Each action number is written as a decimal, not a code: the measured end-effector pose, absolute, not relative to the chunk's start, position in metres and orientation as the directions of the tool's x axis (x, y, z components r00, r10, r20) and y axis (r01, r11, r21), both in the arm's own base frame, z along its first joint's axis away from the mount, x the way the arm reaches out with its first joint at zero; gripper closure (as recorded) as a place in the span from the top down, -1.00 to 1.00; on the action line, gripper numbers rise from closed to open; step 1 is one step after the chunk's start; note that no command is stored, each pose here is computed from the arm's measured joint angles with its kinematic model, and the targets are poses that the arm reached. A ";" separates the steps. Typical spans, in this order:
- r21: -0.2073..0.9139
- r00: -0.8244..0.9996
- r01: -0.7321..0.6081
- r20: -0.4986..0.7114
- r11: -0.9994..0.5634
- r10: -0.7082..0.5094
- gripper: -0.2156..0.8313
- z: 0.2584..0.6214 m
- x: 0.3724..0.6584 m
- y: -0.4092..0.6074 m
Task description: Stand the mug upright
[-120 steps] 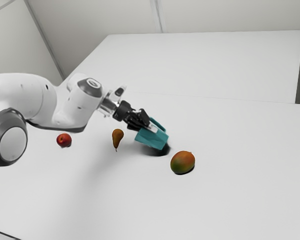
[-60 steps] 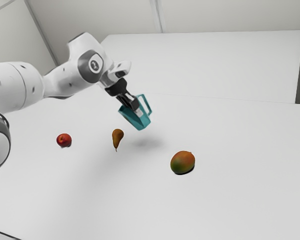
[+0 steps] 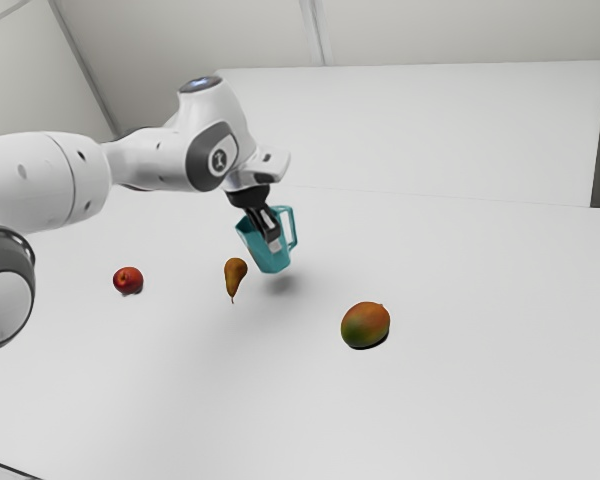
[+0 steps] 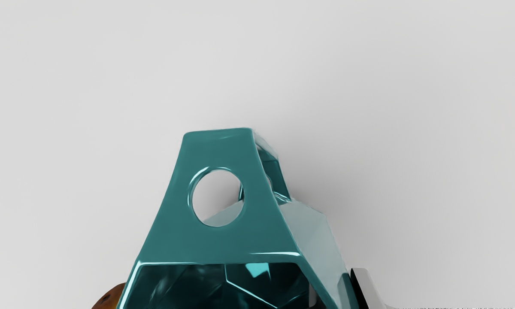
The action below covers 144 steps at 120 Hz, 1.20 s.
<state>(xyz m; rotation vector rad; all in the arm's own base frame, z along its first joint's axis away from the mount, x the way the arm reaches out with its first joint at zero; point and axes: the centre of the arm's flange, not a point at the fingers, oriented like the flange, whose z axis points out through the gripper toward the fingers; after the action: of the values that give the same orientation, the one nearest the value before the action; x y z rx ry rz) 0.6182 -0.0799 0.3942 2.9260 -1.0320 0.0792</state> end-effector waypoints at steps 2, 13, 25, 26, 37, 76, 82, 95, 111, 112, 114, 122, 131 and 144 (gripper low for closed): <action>0.015 0.776 -0.630 0.056 -0.777 -0.628 -0.88 0.393 0.618 -0.080; -0.001 0.771 -0.636 0.032 -0.772 -0.636 -0.88 0.383 0.614 -0.080; -0.021 0.765 -0.644 0.014 -0.765 -0.644 -0.89 0.374 0.611 -0.081; -0.022 0.764 -0.645 0.012 -0.764 -0.645 -0.89 0.373 0.611 -0.081; -0.040 0.758 -0.652 0.003 -0.757 -0.652 -0.89 0.368 0.611 -0.083; -0.070 0.756 -0.654 -0.010 -0.753 -0.655 -0.91 0.350 0.608 -0.084; -0.073 0.757 -0.653 -0.010 -0.754 -0.654 -0.91 0.349 0.608 -0.083; -0.077 0.759 -0.650 -0.008 -0.756 -0.651 -0.91 0.346 0.607 -0.084; -0.076 0.762 -0.646 -0.004 -0.759 -0.648 -0.80 0.343 0.606 -0.084; -0.075 0.762 -0.646 -0.003 -0.759 -0.648 -0.79 0.343 0.606 -0.084; -0.074 0.762 -0.646 -0.003 -0.760 -0.648 -0.76 0.343 0.606 -0.084; -0.072 0.762 -0.646 0.000 -0.760 -0.648 -0.65 0.343 0.606 -0.084; -0.071 0.761 -0.647 0.001 -0.759 -0.648 -0.53 0.343 0.606 -0.084; -0.071 0.759 -0.650 0.003 -0.757 -0.651 -0.33 0.343 0.606 -0.085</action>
<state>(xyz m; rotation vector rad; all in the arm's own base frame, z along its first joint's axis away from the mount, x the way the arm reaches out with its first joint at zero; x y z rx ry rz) 0.6058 -0.0850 0.3428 3.0069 -1.1137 0.0438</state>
